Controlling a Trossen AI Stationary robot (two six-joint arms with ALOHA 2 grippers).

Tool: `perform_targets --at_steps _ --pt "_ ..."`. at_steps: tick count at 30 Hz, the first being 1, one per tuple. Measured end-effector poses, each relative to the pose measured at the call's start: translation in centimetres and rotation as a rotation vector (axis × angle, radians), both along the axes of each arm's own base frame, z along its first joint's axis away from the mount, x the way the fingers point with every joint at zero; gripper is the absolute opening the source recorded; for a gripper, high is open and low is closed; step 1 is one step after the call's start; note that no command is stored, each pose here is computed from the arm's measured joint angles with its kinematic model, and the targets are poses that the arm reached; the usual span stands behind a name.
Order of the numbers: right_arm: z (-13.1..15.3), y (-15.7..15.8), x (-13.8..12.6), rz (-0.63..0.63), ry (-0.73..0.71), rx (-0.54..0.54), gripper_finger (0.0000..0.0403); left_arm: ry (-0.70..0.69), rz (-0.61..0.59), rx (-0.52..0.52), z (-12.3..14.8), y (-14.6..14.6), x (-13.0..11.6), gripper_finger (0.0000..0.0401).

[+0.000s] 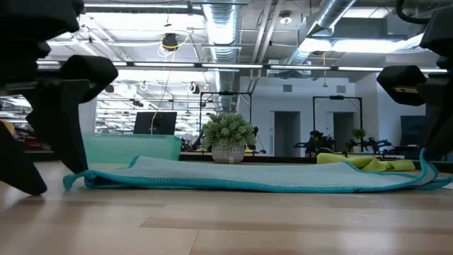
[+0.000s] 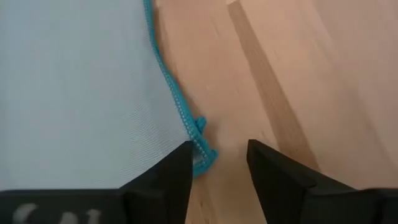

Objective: Fold microfiber towels
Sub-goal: Fold the blue microfiber cloth

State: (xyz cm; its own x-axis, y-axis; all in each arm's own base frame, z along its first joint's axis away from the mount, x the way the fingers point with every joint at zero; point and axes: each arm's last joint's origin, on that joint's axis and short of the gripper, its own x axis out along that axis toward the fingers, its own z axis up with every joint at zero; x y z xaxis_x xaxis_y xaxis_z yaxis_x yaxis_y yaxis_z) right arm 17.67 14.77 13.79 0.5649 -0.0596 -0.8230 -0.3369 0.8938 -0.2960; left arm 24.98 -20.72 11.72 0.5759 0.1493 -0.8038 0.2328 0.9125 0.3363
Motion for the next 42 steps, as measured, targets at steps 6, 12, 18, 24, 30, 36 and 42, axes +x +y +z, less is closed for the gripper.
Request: perform_targets --at_steps 6,12,18,24,30,36,42 --pt "0.0 0.0 0.0 0.0 0.002 -0.002 0.0031 -0.016 0.009 0.11 0.2 -0.4 0.6 0.0118" --pt "0.0 0.0 0.0 0.0 0.002 -0.001 0.0031 -0.008 0.096 0.145 0.7 0.1 0.8 0.0088" --pt "0.0 0.0 0.0 0.0 0.002 -0.001 0.0031 -0.012 0.129 0.124 0.6 0.3 0.9 0.005" --pt "0.0 0.0 0.0 -0.001 0.002 -0.001 0.0031 0.016 0.115 0.092 0.6 0.1 0.8 0.0011" --pt "0.0 0.0 0.0 0.0 0.002 -0.001 0.0031 0.014 0.137 0.088 1.8 -0.4 1.3 0.0003" --pt "0.0 0.0 0.0 0.0 0.002 -0.001 0.0031 0.032 0.175 0.051 3.3 -0.9 1.8 0.0004" --pt "0.0 0.0 0.0 0.0 0.002 -0.001 0.0031 0.086 0.175 -0.018 3.2 -1.1 1.7 0.0064"
